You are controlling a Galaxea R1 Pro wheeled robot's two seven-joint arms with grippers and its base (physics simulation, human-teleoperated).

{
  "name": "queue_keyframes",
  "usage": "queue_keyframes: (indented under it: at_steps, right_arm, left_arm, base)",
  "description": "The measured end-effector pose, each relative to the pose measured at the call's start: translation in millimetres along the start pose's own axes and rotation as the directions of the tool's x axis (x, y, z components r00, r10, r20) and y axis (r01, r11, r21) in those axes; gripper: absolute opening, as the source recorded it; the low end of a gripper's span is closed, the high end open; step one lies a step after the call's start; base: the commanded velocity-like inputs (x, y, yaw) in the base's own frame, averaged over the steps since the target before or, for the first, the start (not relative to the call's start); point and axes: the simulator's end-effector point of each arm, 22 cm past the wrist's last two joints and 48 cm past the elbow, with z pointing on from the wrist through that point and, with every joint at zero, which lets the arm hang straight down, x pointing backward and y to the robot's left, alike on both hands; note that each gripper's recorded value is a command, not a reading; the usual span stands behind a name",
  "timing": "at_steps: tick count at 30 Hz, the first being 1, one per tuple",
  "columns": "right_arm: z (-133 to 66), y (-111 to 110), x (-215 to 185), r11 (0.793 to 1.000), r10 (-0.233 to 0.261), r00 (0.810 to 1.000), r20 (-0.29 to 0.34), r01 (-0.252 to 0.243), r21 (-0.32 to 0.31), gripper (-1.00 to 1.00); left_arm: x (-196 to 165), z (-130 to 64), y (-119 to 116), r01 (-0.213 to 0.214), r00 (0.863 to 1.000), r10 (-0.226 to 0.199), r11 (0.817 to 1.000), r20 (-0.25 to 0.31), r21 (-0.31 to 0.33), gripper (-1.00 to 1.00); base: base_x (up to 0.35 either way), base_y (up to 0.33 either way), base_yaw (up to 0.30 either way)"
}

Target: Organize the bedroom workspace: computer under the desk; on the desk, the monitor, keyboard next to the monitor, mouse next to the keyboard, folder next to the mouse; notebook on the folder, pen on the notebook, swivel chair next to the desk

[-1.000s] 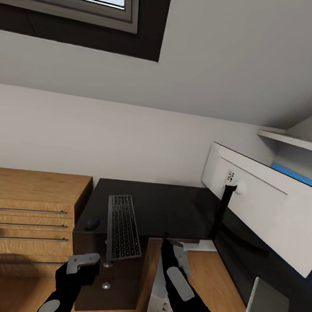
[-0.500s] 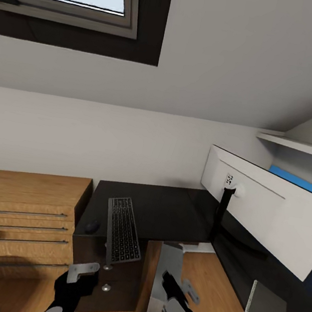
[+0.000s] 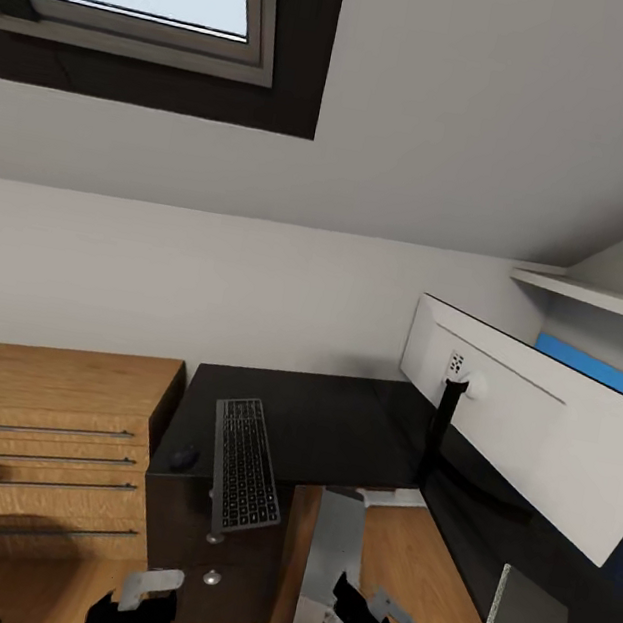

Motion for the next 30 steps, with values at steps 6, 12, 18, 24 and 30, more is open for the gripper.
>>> queue_keyframes:
  at_steps: [6, 12, 18, 24, 30]
  right_arm:
    - [-8.1, -3, 26, 0.977, -0.199, 0.98, -0.021, 0.196, -0.087, 1.0]
    - [-20.0, -19, 56, 0.963, -0.256, 0.965, -0.06, 0.249, -0.102, 1.0]
    - [-28.0, -38, 75, 0.964, -0.26, 0.961, -0.096, 0.253, -0.082, 1.0]
    - [-27.8, -39, 74, 0.963, -0.263, 0.961, -0.088, 0.256, -0.085, 1.0]
    - [-28.6, -40, 75, 0.963, -0.264, 0.96, -0.091, 0.257, -0.083, 1.0]
  left_arm:
    - [45, 14.2, 26, 0.005, 1.0, -0.006, 0.998, -0.012, -0.063, 1.0]
    - [85, 19.3, 47, -0.023, 0.999, 0.018, 0.994, -0.05, -0.109, 1.0]
    - [122, 16.3, 43, -0.053, 0.993, 0.042, 0.994, -0.113, -0.099, 1.0]
    - [125, 16.0, 48, -0.029, 0.997, 0.021, 0.993, -0.069, -0.115, 1.0]
    - [128, 15.6, 52, -0.019, 0.999, 0.013, 0.992, -0.049, -0.124, 1.0]
  base:
    - [0.0, 0.0, 0.0]
    - [0.0, 0.0, 0.0]
    - [0.0, 0.0, 0.0]
    - [0.0, 0.0, 0.0]
    - [0.0, 0.0, 0.0]
